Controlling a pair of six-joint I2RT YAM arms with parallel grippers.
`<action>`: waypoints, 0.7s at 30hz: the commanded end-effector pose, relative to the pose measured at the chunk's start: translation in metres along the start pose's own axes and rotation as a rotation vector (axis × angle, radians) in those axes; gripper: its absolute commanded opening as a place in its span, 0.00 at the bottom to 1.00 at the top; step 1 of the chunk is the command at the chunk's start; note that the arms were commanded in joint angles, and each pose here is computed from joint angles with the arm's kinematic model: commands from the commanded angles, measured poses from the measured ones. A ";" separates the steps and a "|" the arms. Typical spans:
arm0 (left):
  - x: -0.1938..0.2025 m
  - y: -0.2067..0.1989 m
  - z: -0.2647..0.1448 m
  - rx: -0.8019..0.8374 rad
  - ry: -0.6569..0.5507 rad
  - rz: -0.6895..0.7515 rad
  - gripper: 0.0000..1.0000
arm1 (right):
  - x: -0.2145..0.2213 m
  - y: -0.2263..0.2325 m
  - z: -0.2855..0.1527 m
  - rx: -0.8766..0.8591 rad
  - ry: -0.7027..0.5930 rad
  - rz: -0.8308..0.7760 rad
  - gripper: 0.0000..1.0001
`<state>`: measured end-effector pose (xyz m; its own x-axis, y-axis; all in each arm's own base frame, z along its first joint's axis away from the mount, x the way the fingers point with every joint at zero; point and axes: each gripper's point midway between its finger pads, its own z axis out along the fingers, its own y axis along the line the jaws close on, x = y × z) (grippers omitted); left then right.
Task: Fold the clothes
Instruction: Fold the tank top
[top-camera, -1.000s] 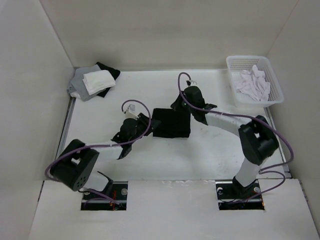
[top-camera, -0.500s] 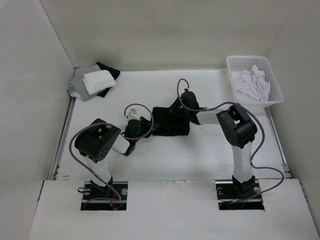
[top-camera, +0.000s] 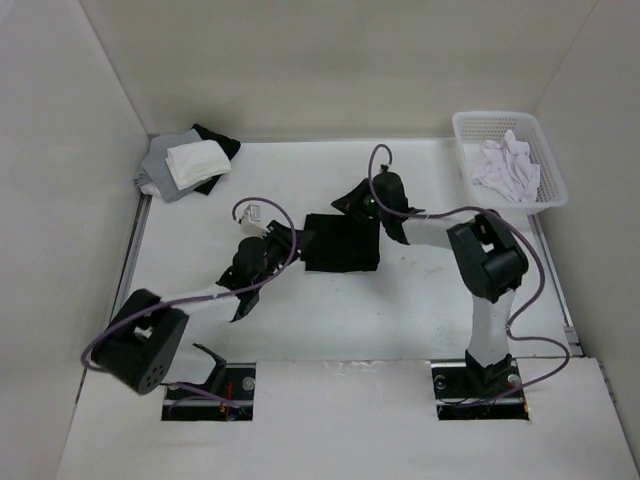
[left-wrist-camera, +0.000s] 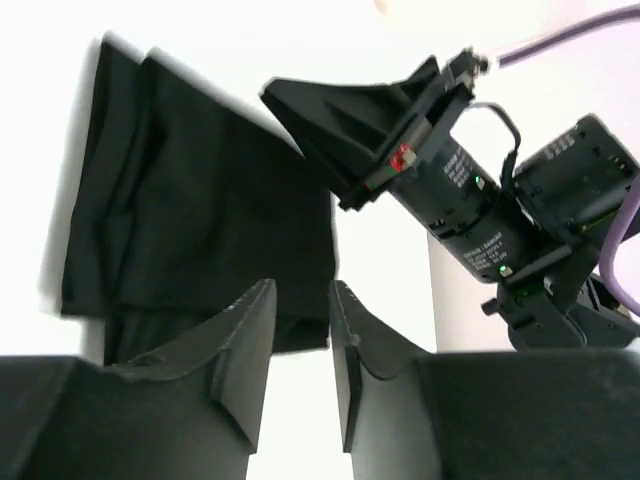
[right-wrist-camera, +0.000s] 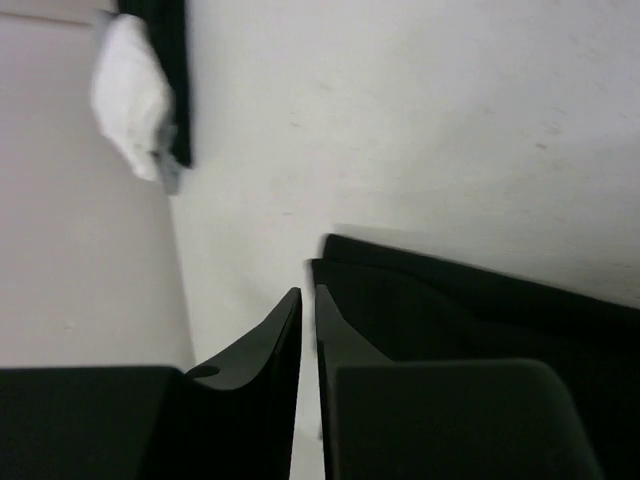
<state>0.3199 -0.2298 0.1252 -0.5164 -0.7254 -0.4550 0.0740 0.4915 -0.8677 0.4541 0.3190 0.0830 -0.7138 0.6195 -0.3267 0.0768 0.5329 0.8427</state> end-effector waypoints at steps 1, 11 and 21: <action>-0.036 -0.016 -0.008 -0.044 -0.127 0.184 0.29 | -0.046 0.097 -0.055 -0.258 -0.121 -0.075 0.16; -0.071 0.014 -0.034 -0.283 -0.148 0.395 0.40 | -0.081 0.055 -0.182 -0.150 -0.399 -0.272 0.45; -0.101 0.071 -0.062 -0.504 -0.161 0.364 0.43 | -0.098 -0.041 -0.237 0.123 -0.687 -0.276 0.64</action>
<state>0.3203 -0.1033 0.1067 -0.4308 -0.5148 -0.7412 -0.1960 0.8551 -0.4800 0.3497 0.1276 0.1791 -0.2494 0.6635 -0.7054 -0.0083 0.7269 0.6867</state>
